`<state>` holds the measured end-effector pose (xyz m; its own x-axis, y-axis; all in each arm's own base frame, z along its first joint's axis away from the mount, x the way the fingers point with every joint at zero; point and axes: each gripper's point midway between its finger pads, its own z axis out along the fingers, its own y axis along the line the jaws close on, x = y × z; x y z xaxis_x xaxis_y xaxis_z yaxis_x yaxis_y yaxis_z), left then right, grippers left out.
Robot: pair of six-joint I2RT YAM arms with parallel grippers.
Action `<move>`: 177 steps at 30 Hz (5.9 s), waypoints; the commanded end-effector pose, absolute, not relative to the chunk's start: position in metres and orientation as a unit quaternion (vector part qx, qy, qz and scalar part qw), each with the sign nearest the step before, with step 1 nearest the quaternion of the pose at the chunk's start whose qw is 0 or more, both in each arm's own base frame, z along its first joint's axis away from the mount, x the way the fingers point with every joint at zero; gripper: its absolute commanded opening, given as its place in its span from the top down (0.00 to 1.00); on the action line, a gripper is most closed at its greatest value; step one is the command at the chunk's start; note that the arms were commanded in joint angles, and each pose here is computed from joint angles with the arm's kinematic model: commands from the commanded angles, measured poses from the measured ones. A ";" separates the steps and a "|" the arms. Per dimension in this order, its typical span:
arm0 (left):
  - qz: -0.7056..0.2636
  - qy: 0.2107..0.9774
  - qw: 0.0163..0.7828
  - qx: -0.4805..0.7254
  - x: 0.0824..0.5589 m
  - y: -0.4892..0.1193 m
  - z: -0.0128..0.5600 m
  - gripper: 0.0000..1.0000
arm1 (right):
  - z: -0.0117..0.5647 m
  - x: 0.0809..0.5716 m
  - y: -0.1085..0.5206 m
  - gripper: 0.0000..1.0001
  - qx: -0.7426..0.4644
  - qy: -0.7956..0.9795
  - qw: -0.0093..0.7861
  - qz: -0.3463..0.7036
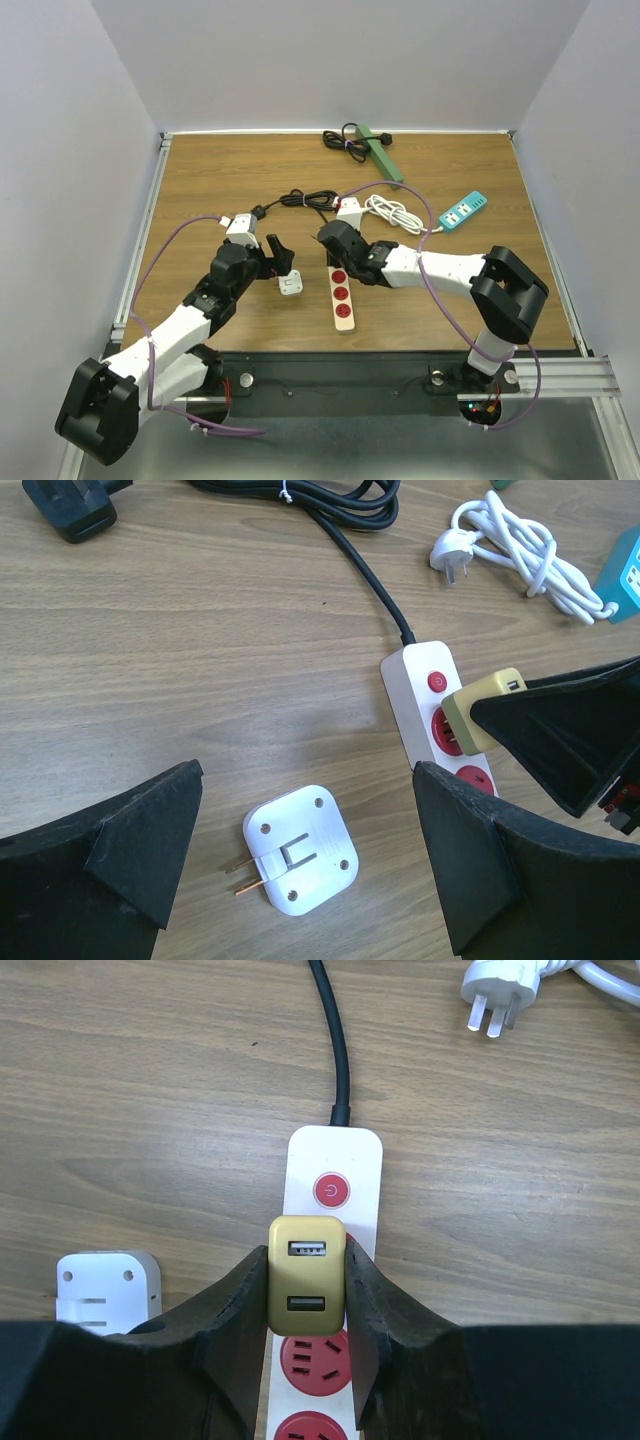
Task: Insert the plug
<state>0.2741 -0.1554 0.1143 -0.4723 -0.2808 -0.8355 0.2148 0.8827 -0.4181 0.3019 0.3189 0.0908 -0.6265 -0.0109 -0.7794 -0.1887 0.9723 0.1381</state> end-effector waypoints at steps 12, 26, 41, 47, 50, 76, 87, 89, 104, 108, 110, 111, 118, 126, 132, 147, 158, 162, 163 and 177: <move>-0.240 0.810 0.534 -0.021 0.281 -0.152 0.128 0.02 | 0.028 0.255 0.300 1.00 -0.096 0.933 0.346 0.041; -0.238 0.811 0.535 -0.021 0.280 -0.151 0.128 0.02 | 0.003 0.238 0.291 1.00 -0.126 0.939 0.321 -0.002; -0.238 0.811 0.535 -0.022 0.281 -0.150 0.129 0.02 | -0.039 0.207 0.271 1.00 -0.141 0.955 0.257 -0.038; -0.238 0.811 0.535 -0.022 0.281 -0.150 0.128 0.02 | -0.055 0.194 0.263 1.00 -0.146 0.960 0.233 -0.049; -0.237 0.812 0.534 -0.022 0.280 -0.150 0.128 0.02 | -0.064 0.188 0.258 1.00 -0.153 0.962 0.221 -0.059; -0.234 0.814 0.531 -0.022 0.281 -0.149 0.125 0.02 | -0.085 0.166 0.243 0.99 -0.158 0.968 0.182 -0.064; -0.238 0.809 0.537 -0.018 0.288 -0.153 0.133 0.02 | -0.031 0.250 0.262 1.00 -0.102 0.943 0.310 -0.075; -0.238 0.808 0.539 -0.017 0.289 -0.154 0.136 0.02 | -0.022 0.267 0.266 1.00 -0.099 0.936 0.329 -0.081; -0.234 0.805 0.545 -0.019 0.296 -0.154 0.146 0.02 | 0.020 0.351 0.275 1.00 -0.062 0.908 0.409 -0.067; -0.233 0.806 0.544 -0.019 0.297 -0.155 0.145 0.02 | 0.024 0.367 0.278 1.00 -0.052 0.904 0.420 -0.060; -0.232 0.806 0.545 -0.017 0.298 -0.155 0.146 0.02 | 0.027 0.372 0.282 1.00 -0.051 0.903 0.424 -0.053; -0.231 0.806 0.545 -0.017 0.299 -0.155 0.146 0.02 | 0.029 0.373 0.284 1.00 -0.051 0.904 0.423 -0.047; -0.238 0.800 0.550 -0.005 0.299 -0.159 0.152 0.02 | 0.061 0.368 0.304 0.51 -0.063 0.904 0.423 0.022; -0.266 0.782 0.562 0.031 0.293 -0.170 0.164 0.02 | 0.119 0.353 0.310 0.02 -0.074 0.888 0.445 0.093; -0.288 0.759 0.577 0.089 0.287 -0.198 0.184 0.04 | 0.165 0.336 0.289 0.00 -0.062 0.868 0.478 0.123; -0.420 0.678 0.518 0.308 0.261 -0.378 0.204 0.06 | 0.126 0.293 0.157 0.00 0.062 0.893 0.443 0.049; -0.475 0.661 0.433 0.387 0.244 -0.449 0.147 0.08 | 0.079 0.250 0.115 0.00 0.114 0.919 0.377 0.007; -0.482 0.661 0.421 0.392 0.246 -0.458 0.136 0.08 | 0.070 0.242 0.109 0.00 0.121 0.925 0.361 -0.001; -0.483 0.662 0.418 0.393 0.246 -0.460 0.134 0.08 | 0.070 0.242 0.109 0.00 0.122 0.925 0.360 0.000; -0.491 0.681 0.380 0.388 0.242 -0.463 0.097 0.09 | 0.051 0.226 0.112 0.00 0.122 0.943 0.310 0.005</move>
<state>0.2463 -0.4437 0.0635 -0.4610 0.2294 -0.8572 0.8695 0.3100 -0.3846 0.2251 0.1016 0.0525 -0.7778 0.1945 -0.5977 0.2242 0.9742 0.0252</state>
